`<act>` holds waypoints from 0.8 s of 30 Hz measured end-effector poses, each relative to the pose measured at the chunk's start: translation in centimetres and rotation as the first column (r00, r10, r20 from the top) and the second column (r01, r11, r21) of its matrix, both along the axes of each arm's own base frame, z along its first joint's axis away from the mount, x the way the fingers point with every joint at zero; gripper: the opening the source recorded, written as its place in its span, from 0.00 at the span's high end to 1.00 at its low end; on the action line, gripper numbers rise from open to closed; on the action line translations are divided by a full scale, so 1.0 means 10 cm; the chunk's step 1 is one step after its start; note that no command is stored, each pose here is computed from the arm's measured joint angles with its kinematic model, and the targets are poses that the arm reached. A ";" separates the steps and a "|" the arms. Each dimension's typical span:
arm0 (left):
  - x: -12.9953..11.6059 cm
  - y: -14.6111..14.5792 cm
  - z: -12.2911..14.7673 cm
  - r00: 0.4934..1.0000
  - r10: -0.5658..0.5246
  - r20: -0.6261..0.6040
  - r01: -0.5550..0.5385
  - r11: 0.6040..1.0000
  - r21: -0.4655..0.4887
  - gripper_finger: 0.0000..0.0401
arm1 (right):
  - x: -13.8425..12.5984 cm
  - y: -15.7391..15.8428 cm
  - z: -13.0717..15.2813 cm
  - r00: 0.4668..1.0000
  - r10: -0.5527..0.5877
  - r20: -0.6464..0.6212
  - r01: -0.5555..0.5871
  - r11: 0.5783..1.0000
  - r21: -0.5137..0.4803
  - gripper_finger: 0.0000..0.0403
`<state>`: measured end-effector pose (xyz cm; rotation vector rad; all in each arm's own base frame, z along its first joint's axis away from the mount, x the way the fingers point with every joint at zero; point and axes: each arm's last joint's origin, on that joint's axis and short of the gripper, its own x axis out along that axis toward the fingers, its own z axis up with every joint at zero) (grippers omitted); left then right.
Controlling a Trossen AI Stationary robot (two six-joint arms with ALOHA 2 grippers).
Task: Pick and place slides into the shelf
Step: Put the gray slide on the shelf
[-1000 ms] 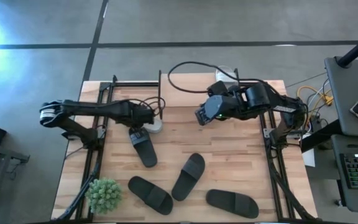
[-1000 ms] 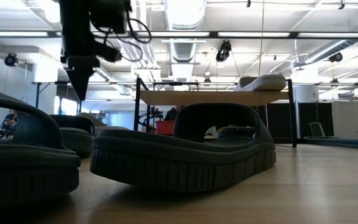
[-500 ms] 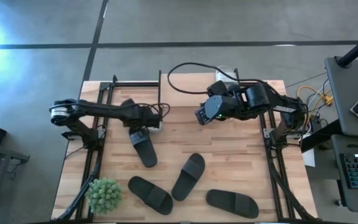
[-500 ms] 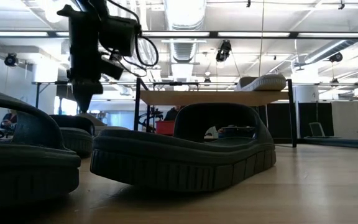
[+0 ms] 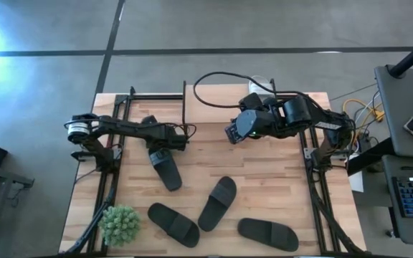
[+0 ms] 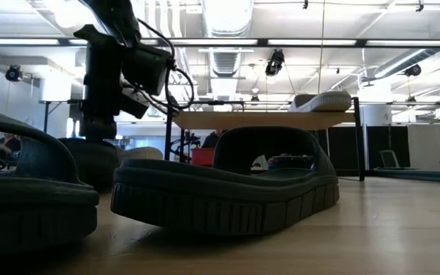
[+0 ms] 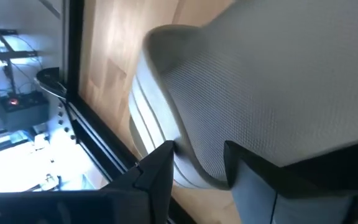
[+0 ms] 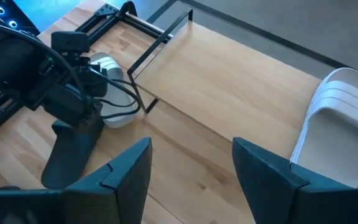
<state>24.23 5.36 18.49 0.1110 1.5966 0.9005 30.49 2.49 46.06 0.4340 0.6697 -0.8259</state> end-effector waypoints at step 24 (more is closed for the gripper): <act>-0.28 -0.04 0.07 0.997 0.012 0.072 -0.012 1.000 0.002 1.00 | 0.09 0.01 -0.19 0.998 -0.025 -0.063 0.025 1.000 0.004 0.47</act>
